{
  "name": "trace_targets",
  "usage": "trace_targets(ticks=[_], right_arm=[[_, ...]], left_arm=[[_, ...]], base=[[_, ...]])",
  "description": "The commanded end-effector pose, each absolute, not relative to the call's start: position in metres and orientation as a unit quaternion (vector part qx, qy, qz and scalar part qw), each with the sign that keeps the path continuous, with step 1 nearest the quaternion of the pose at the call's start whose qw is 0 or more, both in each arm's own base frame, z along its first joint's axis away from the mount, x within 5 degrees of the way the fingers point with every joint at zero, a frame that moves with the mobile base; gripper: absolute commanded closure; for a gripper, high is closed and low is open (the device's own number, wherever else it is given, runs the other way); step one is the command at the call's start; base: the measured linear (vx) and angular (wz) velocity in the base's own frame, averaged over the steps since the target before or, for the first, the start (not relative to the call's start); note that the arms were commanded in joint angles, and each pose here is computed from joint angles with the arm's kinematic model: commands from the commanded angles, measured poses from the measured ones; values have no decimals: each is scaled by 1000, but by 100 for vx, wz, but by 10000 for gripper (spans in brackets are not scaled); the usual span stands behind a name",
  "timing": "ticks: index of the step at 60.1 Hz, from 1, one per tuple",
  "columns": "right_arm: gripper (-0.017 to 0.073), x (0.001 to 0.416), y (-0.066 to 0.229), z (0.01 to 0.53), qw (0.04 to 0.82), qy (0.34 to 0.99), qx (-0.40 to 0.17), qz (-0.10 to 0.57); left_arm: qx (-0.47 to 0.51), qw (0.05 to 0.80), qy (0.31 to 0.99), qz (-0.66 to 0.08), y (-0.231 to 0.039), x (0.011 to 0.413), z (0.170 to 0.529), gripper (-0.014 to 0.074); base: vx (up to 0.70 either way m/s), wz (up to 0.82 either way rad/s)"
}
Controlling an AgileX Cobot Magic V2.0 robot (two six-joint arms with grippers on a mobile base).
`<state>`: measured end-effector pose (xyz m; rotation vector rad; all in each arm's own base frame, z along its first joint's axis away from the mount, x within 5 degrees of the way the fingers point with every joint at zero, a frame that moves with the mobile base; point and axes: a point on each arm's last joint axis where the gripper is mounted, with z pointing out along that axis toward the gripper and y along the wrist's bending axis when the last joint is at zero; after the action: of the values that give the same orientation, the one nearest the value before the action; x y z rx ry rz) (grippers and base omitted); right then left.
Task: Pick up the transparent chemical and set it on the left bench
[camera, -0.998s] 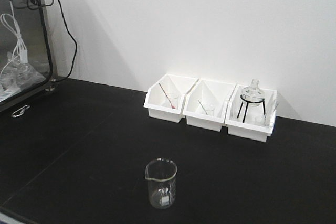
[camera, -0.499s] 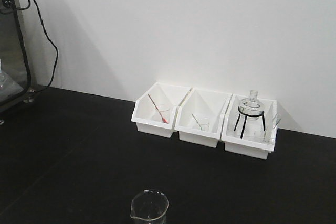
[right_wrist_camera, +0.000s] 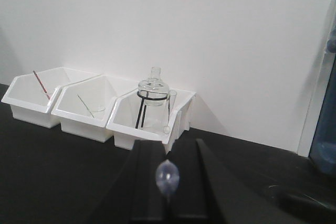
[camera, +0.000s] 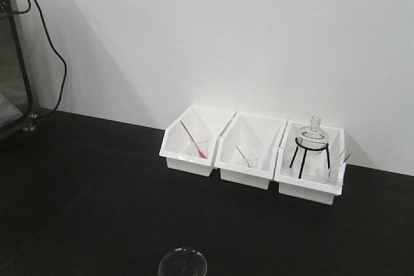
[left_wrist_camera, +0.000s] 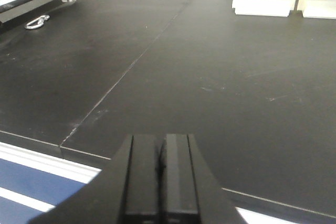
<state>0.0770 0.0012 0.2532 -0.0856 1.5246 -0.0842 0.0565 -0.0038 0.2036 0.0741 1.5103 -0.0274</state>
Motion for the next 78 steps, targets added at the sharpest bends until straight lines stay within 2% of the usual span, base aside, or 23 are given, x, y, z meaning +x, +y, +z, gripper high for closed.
trace_targets(ticks=[1, 13, 18, 23, 27, 31, 35, 42, 53, 63, 78], right_arm=[[559, 79, 8, 266, 741, 668, -65, -15], [561, 88, 28, 296, 774, 613, -146, 69], [561, 105, 28, 316, 767, 618, -155, 70], [561, 124, 33, 341, 771, 603, -168, 114], [561, 143, 42, 355, 768, 583, -205, 168], [560, 162, 47, 360, 756, 579, -242, 189], [559, 181, 53, 362, 737, 587, -271, 197], [559, 206, 76, 362, 705, 619, -281, 200], [559, 227, 142, 359, 642, 688, -300, 155], [559, 242, 191, 343, 601, 705, -338, 163], [559, 260, 216, 309, 559, 723, -355, 195]], left_arm=[[29, 755, 655, -16, -4, 55, 206, 597], [29, 755, 655, -16, -4, 55, 206, 597], [29, 755, 655, -16, -4, 55, 206, 597], [29, 755, 655, -16, -4, 55, 206, 597], [29, 755, 655, -16, -4, 55, 206, 597], [29, 755, 655, -16, -4, 55, 206, 597], [29, 755, 655, -16, -4, 55, 206, 597], [29, 755, 655, -16, -4, 55, 206, 597], [29, 755, 655, -16, -4, 55, 206, 597], [29, 755, 655, -16, -4, 55, 206, 597], [29, 755, 655, -16, -4, 55, 206, 597]], base=[[0, 0], [0, 0], [0, 0], [0, 0], [0, 0], [0, 0], [0, 0], [0, 0], [0, 0], [0, 0], [0, 0]])
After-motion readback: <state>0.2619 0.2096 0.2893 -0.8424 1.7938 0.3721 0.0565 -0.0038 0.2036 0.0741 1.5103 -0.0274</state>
